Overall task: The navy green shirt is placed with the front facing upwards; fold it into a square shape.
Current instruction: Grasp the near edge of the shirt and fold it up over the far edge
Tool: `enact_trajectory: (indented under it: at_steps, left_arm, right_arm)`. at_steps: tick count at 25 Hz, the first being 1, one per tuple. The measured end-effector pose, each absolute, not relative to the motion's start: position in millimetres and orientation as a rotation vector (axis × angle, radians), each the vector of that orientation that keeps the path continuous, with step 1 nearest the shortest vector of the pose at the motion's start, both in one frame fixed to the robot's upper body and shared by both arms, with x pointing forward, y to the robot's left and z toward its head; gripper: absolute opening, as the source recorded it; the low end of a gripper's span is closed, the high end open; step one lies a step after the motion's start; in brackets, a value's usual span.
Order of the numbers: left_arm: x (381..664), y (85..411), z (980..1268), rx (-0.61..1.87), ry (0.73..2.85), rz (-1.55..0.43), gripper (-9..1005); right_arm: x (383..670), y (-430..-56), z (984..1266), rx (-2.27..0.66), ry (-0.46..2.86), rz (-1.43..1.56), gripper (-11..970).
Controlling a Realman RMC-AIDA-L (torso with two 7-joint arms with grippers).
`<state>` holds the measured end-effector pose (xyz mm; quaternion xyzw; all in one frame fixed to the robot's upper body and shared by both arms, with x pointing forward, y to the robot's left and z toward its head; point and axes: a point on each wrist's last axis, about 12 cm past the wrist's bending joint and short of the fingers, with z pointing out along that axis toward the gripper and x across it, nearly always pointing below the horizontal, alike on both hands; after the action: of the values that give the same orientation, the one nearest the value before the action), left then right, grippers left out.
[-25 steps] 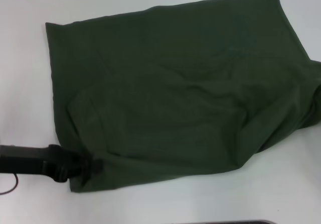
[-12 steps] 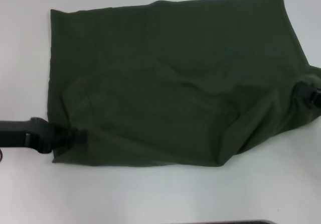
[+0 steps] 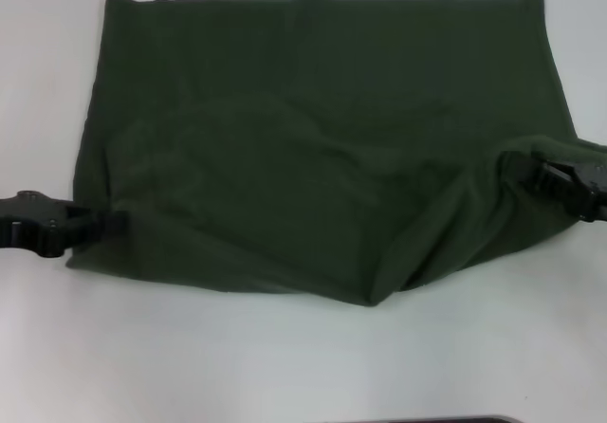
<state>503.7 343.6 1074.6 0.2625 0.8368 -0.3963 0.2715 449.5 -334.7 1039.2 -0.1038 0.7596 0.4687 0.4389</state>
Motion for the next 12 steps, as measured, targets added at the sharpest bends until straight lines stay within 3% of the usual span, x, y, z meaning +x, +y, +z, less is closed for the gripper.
enact_trajectory:
  at_steps: [12]
  left_arm:
    - [486,369,1072,0.575,2.272,-0.999,60]
  right_arm:
    - [407,-354,1027,-0.219,1.907,1.093,9]
